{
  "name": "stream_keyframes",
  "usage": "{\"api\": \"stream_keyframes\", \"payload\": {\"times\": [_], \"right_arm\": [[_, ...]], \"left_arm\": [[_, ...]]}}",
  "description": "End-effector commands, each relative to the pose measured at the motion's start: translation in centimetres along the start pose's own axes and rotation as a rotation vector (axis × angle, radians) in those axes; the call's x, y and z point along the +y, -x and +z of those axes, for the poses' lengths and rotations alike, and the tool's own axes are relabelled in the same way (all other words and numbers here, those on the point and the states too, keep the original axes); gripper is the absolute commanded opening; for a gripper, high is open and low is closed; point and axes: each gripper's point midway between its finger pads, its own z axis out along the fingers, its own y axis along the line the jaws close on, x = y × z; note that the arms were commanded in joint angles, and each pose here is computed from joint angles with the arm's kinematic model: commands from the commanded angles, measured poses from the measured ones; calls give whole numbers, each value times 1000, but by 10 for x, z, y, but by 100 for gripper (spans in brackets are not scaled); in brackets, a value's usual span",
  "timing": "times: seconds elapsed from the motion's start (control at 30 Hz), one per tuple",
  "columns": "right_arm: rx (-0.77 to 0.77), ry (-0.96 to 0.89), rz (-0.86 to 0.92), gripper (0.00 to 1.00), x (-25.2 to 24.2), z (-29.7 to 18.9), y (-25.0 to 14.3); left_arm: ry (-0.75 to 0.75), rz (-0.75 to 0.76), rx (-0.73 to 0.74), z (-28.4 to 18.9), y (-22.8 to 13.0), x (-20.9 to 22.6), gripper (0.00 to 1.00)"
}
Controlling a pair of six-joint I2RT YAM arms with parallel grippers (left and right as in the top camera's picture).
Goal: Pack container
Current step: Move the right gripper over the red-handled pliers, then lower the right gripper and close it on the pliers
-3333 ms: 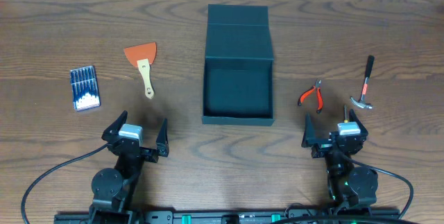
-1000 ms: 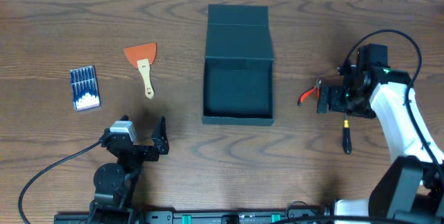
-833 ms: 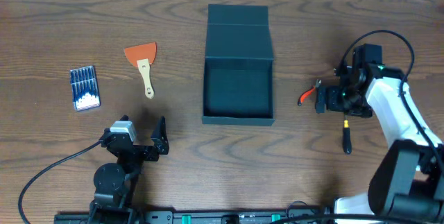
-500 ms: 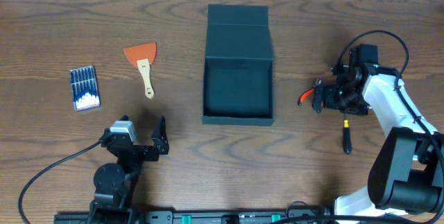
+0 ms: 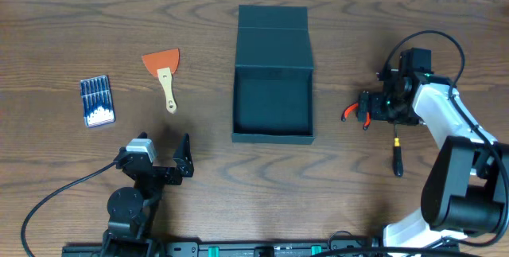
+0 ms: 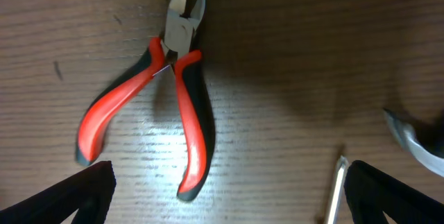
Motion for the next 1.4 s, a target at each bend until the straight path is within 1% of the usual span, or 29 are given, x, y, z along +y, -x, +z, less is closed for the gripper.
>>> {"api": "stream_keyframes", "payload": {"times": [0.0,0.17,0.23,0.3,0.37,0.47,0.57,0.73,0.87,1.13,1.37], "right_arm": [[26,13,-19,99,2,10,-4],[34,16,-41,99,5,19,-4],[26,16,-45,97,5,19,-2],[19,16,-45,90,5,19,0],[15,23,-45,77,6,19,1],[10,31,-46,72,8,19,2],[8,32,-46,63,8,19,3],[11,33,-45,61,8,19,2],[12,40,-41,66,11,19,2],[20,43,-62,64,18,21,-1],[36,44,-61,65,18,28,-11]], "left_arm": [[5,-2,38,1,-12,2,99],[5,-2,38,1,-12,2,99],[4,-2,38,1,-11,2,99],[4,-2,38,1,-11,2,99],[4,-2,38,1,-11,2,99],[4,-2,38,1,-11,2,99],[4,-2,38,1,-11,2,99],[4,-2,38,1,-11,2,99],[4,-2,38,1,-11,2,98],[4,-2,38,1,-11,2,99],[4,-2,38,1,-11,2,99]]}}
